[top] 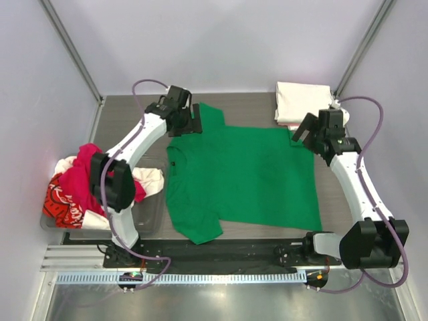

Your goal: Fold and stack the t-shirts

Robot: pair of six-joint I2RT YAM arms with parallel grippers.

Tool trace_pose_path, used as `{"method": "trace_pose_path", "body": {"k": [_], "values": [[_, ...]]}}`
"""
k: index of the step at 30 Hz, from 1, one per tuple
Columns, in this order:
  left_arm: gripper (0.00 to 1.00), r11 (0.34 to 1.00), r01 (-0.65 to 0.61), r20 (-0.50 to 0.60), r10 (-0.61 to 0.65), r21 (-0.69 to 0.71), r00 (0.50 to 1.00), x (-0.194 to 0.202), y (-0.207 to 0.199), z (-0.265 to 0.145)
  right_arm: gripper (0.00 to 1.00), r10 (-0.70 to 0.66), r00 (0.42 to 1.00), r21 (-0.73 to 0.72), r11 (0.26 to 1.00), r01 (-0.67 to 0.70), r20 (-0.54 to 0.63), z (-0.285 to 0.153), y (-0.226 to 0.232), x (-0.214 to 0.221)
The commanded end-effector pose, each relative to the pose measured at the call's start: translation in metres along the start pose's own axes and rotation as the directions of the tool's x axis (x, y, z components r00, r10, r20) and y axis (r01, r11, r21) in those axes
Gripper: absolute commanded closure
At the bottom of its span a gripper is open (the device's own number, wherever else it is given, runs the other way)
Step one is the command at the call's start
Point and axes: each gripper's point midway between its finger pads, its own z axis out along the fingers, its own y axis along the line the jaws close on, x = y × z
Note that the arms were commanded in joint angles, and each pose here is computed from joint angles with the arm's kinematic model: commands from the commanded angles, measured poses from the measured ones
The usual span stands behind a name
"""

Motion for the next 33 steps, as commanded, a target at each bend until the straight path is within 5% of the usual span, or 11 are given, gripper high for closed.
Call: {"method": "trace_pose_path", "body": {"k": [1,6,12,16,25,33], "values": [[0.20,0.998,0.042,0.113,-0.047,0.047,0.992,-0.006,-0.004,-0.015,0.01,0.037,0.986,-0.171,0.983,-0.066,-0.163,0.016,0.023,0.058],[0.23,0.998,0.055,0.055,-0.057,0.026,0.997,0.030,0.003,0.004,0.01,0.010,0.967,-0.153,0.987,-0.051,-0.254,0.045,0.022,0.085],[0.26,0.999,0.039,-0.011,-0.039,-0.002,0.999,0.085,-0.002,0.015,0.04,-0.037,0.976,-0.072,0.997,0.021,-0.216,0.085,0.020,0.065],[0.27,1.000,0.013,-0.027,-0.014,-0.021,1.000,0.118,-0.002,0.007,0.24,-0.062,0.977,-0.021,0.998,0.059,-0.206,0.111,0.020,0.054],[0.27,1.000,-0.022,0.018,0.022,-0.014,1.000,0.149,0.026,-0.058,0.50,-0.097,0.969,0.076,0.990,0.117,-0.228,0.162,0.012,0.054],[0.26,0.998,-0.055,0.095,0.059,-0.044,0.994,0.150,0.054,-0.114,0.55,-0.111,0.969,0.104,0.985,0.137,-0.221,0.184,0.014,0.048]]}}
